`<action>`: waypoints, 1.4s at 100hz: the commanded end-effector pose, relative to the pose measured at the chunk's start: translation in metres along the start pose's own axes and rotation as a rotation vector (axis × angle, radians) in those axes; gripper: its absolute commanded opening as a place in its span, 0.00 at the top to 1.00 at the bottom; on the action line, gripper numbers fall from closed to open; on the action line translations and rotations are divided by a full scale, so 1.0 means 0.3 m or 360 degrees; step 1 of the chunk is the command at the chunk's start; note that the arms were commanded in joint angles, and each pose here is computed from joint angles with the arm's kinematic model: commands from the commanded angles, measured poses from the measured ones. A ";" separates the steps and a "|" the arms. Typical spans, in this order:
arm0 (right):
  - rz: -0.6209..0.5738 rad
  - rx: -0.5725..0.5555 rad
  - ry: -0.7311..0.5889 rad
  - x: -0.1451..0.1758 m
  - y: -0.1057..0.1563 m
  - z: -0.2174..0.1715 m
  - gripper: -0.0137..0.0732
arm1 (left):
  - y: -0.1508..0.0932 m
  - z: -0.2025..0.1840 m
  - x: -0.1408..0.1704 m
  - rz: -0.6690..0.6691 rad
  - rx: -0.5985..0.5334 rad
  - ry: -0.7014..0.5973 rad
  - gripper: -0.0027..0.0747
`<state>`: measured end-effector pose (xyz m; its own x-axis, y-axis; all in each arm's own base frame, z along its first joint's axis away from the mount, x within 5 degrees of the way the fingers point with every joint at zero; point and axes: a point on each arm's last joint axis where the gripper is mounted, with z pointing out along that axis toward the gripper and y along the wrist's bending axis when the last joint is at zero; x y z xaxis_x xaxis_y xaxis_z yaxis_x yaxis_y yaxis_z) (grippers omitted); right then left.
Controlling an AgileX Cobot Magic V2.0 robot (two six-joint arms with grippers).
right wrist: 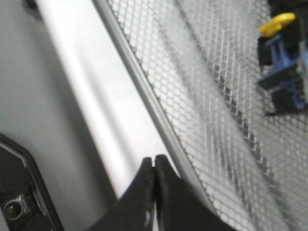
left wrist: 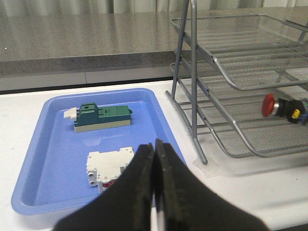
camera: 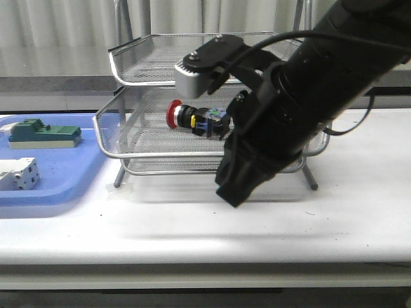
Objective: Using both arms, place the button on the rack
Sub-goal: 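Push the middle tray back into the rack with the right gripper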
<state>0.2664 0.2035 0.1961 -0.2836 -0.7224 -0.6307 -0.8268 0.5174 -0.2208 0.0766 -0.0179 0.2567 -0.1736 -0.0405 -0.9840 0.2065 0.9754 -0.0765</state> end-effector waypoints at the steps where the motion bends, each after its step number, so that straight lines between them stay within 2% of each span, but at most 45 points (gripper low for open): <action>1: 0.0013 0.0165 -0.0162 -0.083 -0.102 -0.038 0.91 | 0.003 -0.005 -0.053 -0.0036 -0.0023 -0.0165 0.99; 14: 0.0063 0.0158 -0.0126 -0.106 -0.180 -0.020 0.91 | 0.003 -0.005 -0.053 -0.0036 -0.0023 -0.0165 0.99; 27: 0.0082 0.0155 -0.0121 -0.120 -0.214 -0.022 0.91 | 0.003 -0.005 -0.053 -0.0036 -0.0023 -0.0165 0.99; 54: 0.0191 0.0026 -0.0101 -0.134 -0.187 -0.086 0.91 | 0.003 -0.005 -0.052 -0.0036 -0.0021 -0.0156 0.99; 79: 0.0303 0.0011 -0.0148 -0.140 -0.161 -0.208 0.91 | 0.003 -0.005 -0.052 -0.0036 -0.0021 -0.0156 0.99; 95: 0.0385 0.0095 -0.0156 -0.102 -0.152 -0.309 0.91 | 0.003 -0.005 -0.052 -0.0036 -0.0021 -0.0156 0.99; 120: 0.0636 0.0348 -0.0173 0.008 -0.169 -0.510 0.91 | 0.003 -0.005 -0.052 -0.0036 -0.0021 -0.0156 0.99; 140: 0.0730 0.0512 -0.0276 0.089 -0.125 -0.650 0.91 | 0.003 -0.005 -0.052 -0.0036 -0.0021 -0.0156 0.99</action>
<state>0.2092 0.0870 0.3119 -0.5449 -0.3825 -0.7462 -0.4958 0.8646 -0.0811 0.0766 -0.0179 0.2567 -0.1736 -0.0405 -0.9840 0.2065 0.9754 -0.0765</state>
